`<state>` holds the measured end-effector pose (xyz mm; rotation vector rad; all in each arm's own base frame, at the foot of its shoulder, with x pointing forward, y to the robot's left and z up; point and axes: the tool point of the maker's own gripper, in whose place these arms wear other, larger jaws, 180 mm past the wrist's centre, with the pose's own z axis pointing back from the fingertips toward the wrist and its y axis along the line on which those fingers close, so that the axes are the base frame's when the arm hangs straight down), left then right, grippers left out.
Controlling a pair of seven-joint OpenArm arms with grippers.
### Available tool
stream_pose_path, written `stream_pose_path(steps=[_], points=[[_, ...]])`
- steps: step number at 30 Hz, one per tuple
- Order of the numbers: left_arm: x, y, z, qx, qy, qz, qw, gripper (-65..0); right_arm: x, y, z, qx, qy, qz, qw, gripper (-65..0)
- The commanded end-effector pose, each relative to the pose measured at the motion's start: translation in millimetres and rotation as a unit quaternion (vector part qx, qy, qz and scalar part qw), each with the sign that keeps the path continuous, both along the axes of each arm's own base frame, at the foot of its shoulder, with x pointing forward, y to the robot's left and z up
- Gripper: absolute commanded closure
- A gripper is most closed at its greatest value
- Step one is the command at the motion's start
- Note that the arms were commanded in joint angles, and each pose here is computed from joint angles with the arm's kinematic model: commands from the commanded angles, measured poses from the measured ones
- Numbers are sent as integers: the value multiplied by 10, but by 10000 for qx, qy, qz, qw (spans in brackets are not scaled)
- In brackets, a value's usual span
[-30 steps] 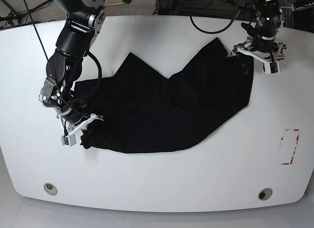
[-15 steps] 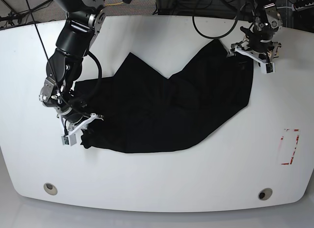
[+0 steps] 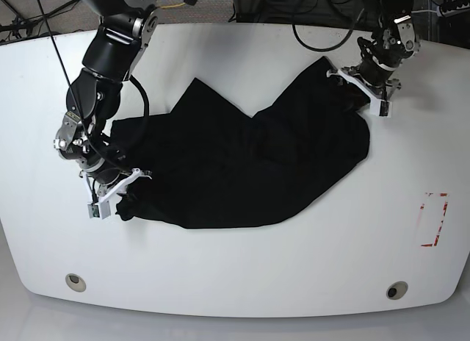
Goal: Fold the T-shirt properly
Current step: 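Lower the left gripper onto the shirt's opposite edge and grasp it, then lift the shirt with both grippers and swing it to flatten it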
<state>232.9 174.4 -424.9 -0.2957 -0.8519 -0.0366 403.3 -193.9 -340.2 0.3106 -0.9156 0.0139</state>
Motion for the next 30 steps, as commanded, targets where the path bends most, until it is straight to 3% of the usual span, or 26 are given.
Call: stream_pose_path(steps=[1, 3, 8, 16, 21, 30], points=[[-229, -25, -231, 230, 656, -417, 9967, -35, 91, -30, 254, -46, -423, -1, 9991, 0], [-236, -51, -218, 217, 619, -527, 9965, 0, 62, -41, 246, -78, -417, -4, 9991, 0], [-175, 53, -108, 421, 470, -624, 9961, 0, -32, -60, 232, -177, -411, -5, 9990, 0], [93, 545, 444, 1052, -269, -136, 9940, 0, -342, -84, 426, -780, -499, 165, 9956, 0], [385, 897, 705, 1853, -491, 70, 9814, 0, -603, -173, 377, -1185, -156, 271, 9925, 0], [830, 984, 1452, 2638, -1415, 65, 9541, 0, -674, -192, 645, -1334, -534, 403, 9888, 0]])
